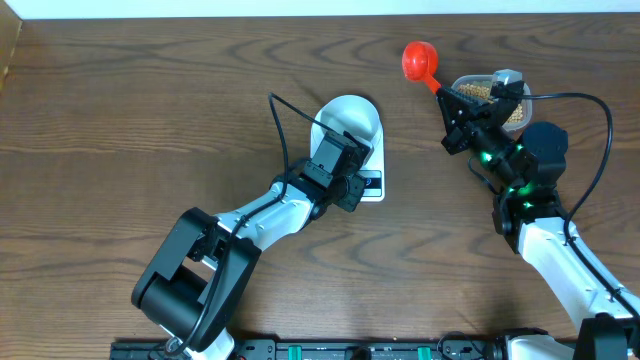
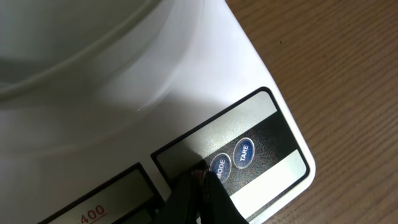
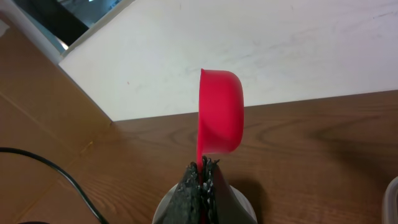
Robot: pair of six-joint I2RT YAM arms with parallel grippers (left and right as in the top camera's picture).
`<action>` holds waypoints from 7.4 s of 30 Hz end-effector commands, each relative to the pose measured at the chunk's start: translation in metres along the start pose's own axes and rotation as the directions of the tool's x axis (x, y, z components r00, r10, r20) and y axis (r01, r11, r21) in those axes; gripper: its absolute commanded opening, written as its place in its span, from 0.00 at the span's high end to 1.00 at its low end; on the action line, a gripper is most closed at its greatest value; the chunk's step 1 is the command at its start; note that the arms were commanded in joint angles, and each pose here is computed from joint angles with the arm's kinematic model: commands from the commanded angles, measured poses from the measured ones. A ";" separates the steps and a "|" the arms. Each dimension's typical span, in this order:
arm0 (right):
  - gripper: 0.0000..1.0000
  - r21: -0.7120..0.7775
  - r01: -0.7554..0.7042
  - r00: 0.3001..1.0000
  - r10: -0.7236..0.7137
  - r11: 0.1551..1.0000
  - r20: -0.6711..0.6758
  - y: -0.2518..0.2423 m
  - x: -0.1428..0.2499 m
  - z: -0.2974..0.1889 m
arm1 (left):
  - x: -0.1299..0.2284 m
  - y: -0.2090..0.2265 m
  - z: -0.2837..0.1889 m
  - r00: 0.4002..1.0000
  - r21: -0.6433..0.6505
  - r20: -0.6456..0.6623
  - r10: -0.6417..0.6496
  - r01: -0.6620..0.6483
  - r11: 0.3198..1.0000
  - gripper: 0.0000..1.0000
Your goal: Scoop item into bowl and weigh 50g on scale
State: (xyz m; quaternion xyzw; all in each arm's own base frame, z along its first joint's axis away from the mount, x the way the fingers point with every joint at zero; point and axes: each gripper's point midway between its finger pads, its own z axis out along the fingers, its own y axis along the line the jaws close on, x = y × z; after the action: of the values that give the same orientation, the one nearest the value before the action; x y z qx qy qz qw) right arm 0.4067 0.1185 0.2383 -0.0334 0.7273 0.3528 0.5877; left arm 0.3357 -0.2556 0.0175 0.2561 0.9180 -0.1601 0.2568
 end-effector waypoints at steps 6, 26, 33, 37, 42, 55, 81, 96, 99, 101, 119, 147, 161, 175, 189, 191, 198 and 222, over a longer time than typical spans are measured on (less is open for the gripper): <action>0.99 0.006 0.023 1.000 -0.023 1.000 0.019 0.000 -0.008 0.002 | 0.022 0.008 0.013 0.998 -0.021 -0.062 -0.025 0.024 0.999 0.93; 0.99 0.085 0.032 0.995 -0.040 0.996 0.089 -0.012 -0.023 0.000 | -0.032 0.004 -0.110 0.990 -0.088 0.138 -0.019 0.031 0.996 0.93; 0.99 0.215 0.017 0.985 -0.053 0.976 0.162 -0.033 -0.037 -0.005 | -0.014 0.044 -0.091 0.995 -0.206 0.067 -0.075 0.087 0.975 0.93; 0.99 0.277 0.007 0.978 -0.064 0.961 0.198 -0.043 -0.046 -0.008 | 0.002 0.032 -0.069 0.997 -0.137 -0.011 -0.079 0.077 0.988 0.94; 0.99 0.314 -0.001 0.973 -0.071 0.949 0.219 -0.050 -0.051 -0.011 | 0.014 0.007 -0.043 0.997 -0.074 -0.064 -0.033 0.028 0.997 0.93; 0.99 0.316 -0.001 0.973 -0.072 0.949 0.220 -0.050 -0.051 -0.011 | 0.013 -0.009 -0.003 0.999 -0.041 -0.036 0.023 -0.024 0.999 0.93; 0.99 0.303 0.001 0.974 -0.069 0.953 0.214 -0.048 -0.050 -0.010 | -0.006 0.004 -0.001 0.999 -0.032 0.037 -0.003 0.004 0.999 0.93; 0.99 0.291 0.004 0.977 -0.066 0.957 0.205 -0.046 -0.048 -0.009 | 0.003 -0.003 -0.001 1.000 0.009 -0.003 -0.007 0.007 1.000 0.93; 0.99 0.291 0.004 0.977 -0.066 0.957 0.205 -0.046 -0.048 -0.009 | 0.003 -0.003 -0.001 1.000 0.009 -0.002 -0.007 0.007 1.000 0.93; 0.99 0.291 0.004 0.977 -0.066 0.957 0.204 -0.046 -0.048 -0.009 | 0.004 -0.003 0.002 1.000 0.008 -0.005 -0.007 0.007 1.000 0.93; 0.99 0.272 0.008 0.979 -0.064 0.962 0.195 -0.043 -0.046 -0.008 | -0.002 -0.003 -0.002 1.000 0.010 0.017 -0.009 0.009 1.000 0.93; 0.99 0.273 0.008 0.979 -0.064 0.962 0.195 -0.043 -0.046 -0.008 | -0.002 0.057 -0.164 0.990 -0.121 0.031 -0.138 0.141 0.983 0.92; 0.99 0.273 0.008 0.979 -0.064 0.962 0.195 -0.043 -0.046 -0.008 | -0.004 0.050 -0.165 0.999 -0.077 0.026 0.022 -0.020 0.997 0.02; 0.99 0.273 0.008 0.979 -0.064 0.962 0.195 -0.043 -0.046 -0.008 | 0.012 0.030 -0.160 0.906 0.057 -0.014 0.423 -0.421 0.905 0.02; 0.99 0.273 0.008 0.979 -0.064 0.962 0.195 -0.043 -0.046 -0.008 | 0.010 0.033 -0.161 0.904 0.041 -0.012 0.428 -0.427 0.903 0.02; 0.99 0.273 0.008 0.979 -0.064 0.962 0.195 -0.043 -0.046 -0.008 | 0.010 0.027 -0.166 0.888 0.085 0.016 0.460 -0.460 0.884 0.02; 0.99 0.273 0.008 0.979 -0.064 0.962 0.195 -0.043 -0.046 -0.008 | 0.015 0.025 -0.196 0.894 0.245 0.100 0.436 -0.447 0.860 0.02; 0.99 0.273 0.008 0.979 -0.064 0.962 0.195 -0.043 -0.046 -0.008 | 0.015 0.016 -0.211 0.825 0.360 0.143 0.546 -0.557 0.748 0.02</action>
State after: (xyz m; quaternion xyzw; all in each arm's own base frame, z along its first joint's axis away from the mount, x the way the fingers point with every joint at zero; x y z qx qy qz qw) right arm 0.4306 0.0666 0.2475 0.0764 0.7126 0.2456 0.6527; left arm 0.2464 -0.1437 0.1775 0.5511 0.7576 -0.2500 0.2446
